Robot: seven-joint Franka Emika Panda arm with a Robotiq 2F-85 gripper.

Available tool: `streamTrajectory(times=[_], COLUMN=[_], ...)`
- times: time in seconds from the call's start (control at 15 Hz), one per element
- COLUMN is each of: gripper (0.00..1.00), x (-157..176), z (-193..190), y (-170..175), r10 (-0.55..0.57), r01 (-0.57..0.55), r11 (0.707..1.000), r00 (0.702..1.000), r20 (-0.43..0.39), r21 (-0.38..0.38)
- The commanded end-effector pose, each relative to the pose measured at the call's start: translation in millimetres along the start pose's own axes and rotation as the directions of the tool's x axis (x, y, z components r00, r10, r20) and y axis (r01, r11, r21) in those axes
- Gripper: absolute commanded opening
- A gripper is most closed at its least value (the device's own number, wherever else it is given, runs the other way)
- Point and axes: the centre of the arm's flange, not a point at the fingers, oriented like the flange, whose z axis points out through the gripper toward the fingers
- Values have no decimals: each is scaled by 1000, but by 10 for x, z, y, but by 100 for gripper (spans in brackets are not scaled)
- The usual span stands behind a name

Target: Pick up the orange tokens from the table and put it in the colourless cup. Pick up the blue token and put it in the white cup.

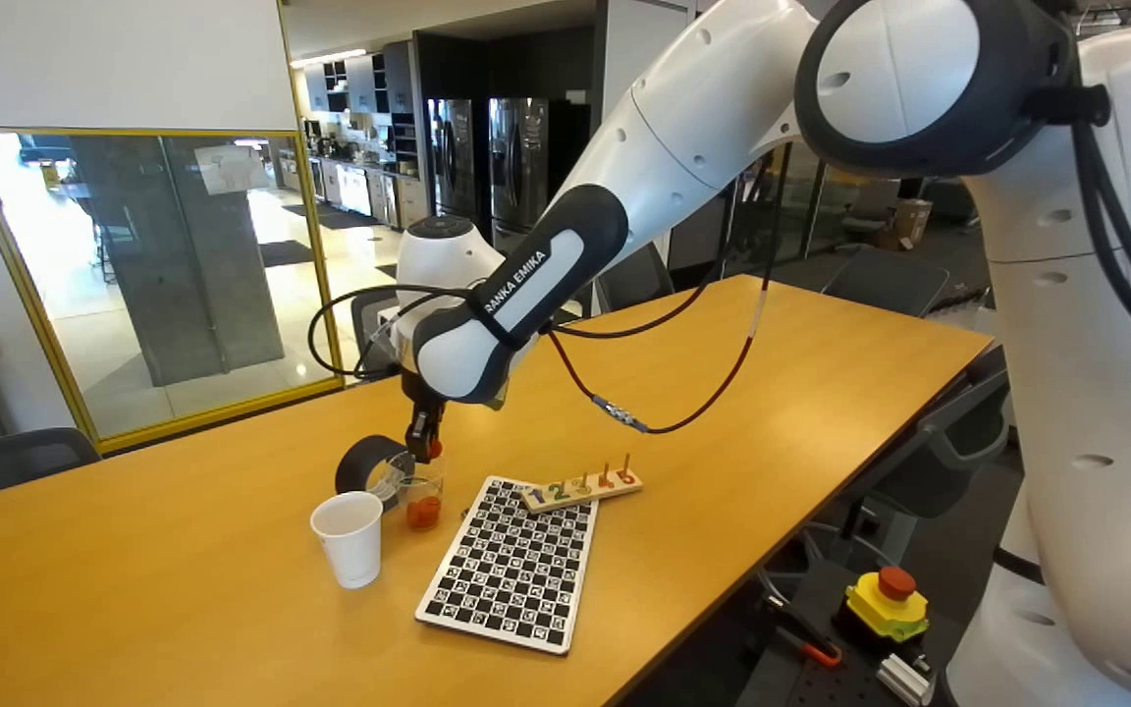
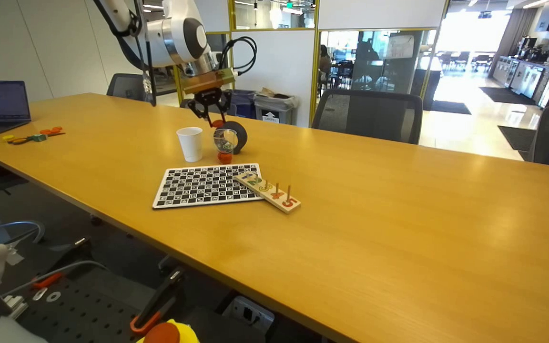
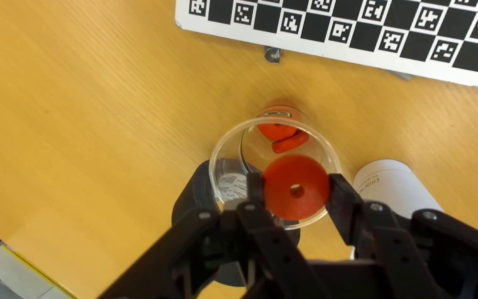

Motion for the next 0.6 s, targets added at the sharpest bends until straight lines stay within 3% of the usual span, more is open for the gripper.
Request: streamTrajectory(times=[0.0, 0.27, 0.33, 0.4, 0.53], gripper=[21, 21, 57, 69, 82], x=[200, 266, 273, 270, 260], z=[70, 174, 191, 212, 231], y=[116, 133, 141, 146, 172], r10=[9, 20, 28, 32, 56], r01=[-9, -20, -27, -31, -56], r11=[1000, 999, 999, 998, 996], r00=[1000, 1000, 1000, 999, 998], r20=[-19, -17, -9, -10, 8], r21=[20, 39, 46, 54, 63])
